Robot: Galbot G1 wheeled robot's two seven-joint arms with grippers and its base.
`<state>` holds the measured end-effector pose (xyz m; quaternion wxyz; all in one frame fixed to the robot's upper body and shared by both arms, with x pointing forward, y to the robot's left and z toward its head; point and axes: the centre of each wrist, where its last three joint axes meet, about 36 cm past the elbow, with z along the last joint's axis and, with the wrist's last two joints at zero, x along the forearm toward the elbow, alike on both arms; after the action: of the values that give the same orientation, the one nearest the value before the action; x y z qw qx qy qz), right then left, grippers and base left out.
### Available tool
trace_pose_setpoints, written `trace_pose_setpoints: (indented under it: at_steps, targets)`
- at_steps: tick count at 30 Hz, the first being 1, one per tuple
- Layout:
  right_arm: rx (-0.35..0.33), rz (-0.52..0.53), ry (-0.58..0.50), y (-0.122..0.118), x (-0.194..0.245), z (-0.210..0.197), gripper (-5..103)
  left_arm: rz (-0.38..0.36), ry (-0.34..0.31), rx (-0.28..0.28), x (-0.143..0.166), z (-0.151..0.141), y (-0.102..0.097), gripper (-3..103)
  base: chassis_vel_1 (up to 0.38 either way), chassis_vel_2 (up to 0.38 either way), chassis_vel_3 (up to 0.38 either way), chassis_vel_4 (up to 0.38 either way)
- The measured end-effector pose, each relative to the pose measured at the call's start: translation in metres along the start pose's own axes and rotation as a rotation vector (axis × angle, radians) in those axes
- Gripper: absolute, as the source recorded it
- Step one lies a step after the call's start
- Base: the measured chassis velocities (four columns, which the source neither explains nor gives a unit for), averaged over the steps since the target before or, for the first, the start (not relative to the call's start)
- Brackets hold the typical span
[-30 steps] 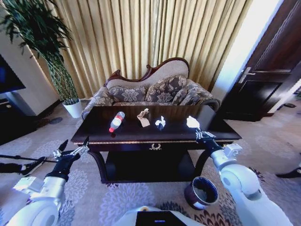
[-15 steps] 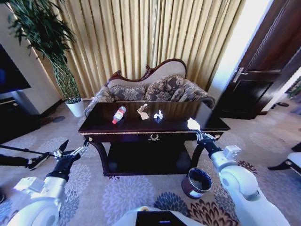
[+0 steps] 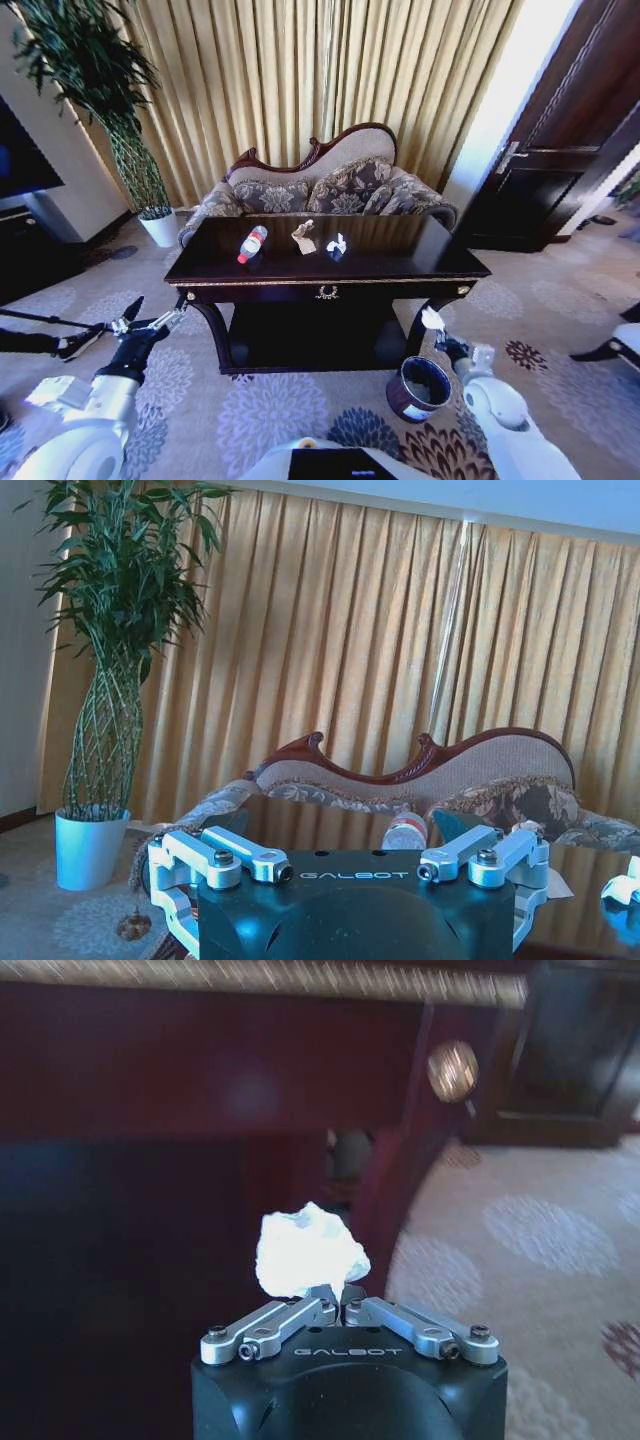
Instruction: Move to the front of the table and place the trash on the table into the trash bin.
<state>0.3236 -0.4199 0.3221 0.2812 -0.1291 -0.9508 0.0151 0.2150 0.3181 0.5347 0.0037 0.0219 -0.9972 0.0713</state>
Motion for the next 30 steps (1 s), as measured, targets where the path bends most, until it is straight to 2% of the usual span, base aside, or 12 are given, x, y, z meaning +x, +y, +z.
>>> trace_pose_setpoints:
  at_steps: [6, 12, 19, 20, 23, 24, 28, 30]
  targets:
    - [-0.002, 0.065, 0.099, -0.019, -0.037, 0.031, 0, -0.001, -0.006, 0.001, 0.0, 0.0, 0.0, 100, 0.0, 0.0, 0.0, 0.0]
    - [0.04, 0.144, 0.205, -0.036, -0.071, 0.073, 0, -0.003, -0.013, 0.0, 0.001, 0.0, 0.001, 100, 0.0, 0.0, 0.0, 0.0]
    - [0.039, 0.163, 0.261, -0.038, -0.087, 0.094, 0, -0.004, -0.017, -0.001, 0.001, -0.001, 0.002, 100, 0.0, 0.0, 0.0, 0.0]
    - [0.044, 0.165, 0.265, -0.036, -0.09, 0.096, -3, -0.004, -0.018, 0.0, 0.001, -0.001, 0.002, 100, 0.0, 0.0, 0.0, 0.0]
    - [0.045, 0.161, 0.256, -0.032, -0.091, 0.098, 7, -0.004, -0.02, -0.001, 0.001, -0.001, 0.002, 100, 0.0, 0.0, 0.0, 0.0]
    - [0.045, 0.161, 0.256, -0.032, -0.091, 0.098, 7, -0.004, -0.02, -0.001, 0.001, -0.001, 0.002, 100, 0.0, 0.0, 0.0, 0.0]
    - [0.04, 0.157, 0.239, -0.028, -0.091, 0.094, 28, -0.004, -0.023, 0.0, 0.001, -0.001, 0.002, 100, 0.0, 0.0, 0.0, 0.0]
    - [0.039, 0.156, 0.234, -0.028, -0.092, 0.093, 28, -0.004, -0.023, 0.0, 0.001, -0.001, 0.002, 100, 0.0, 0.0, 0.0, 0.0]
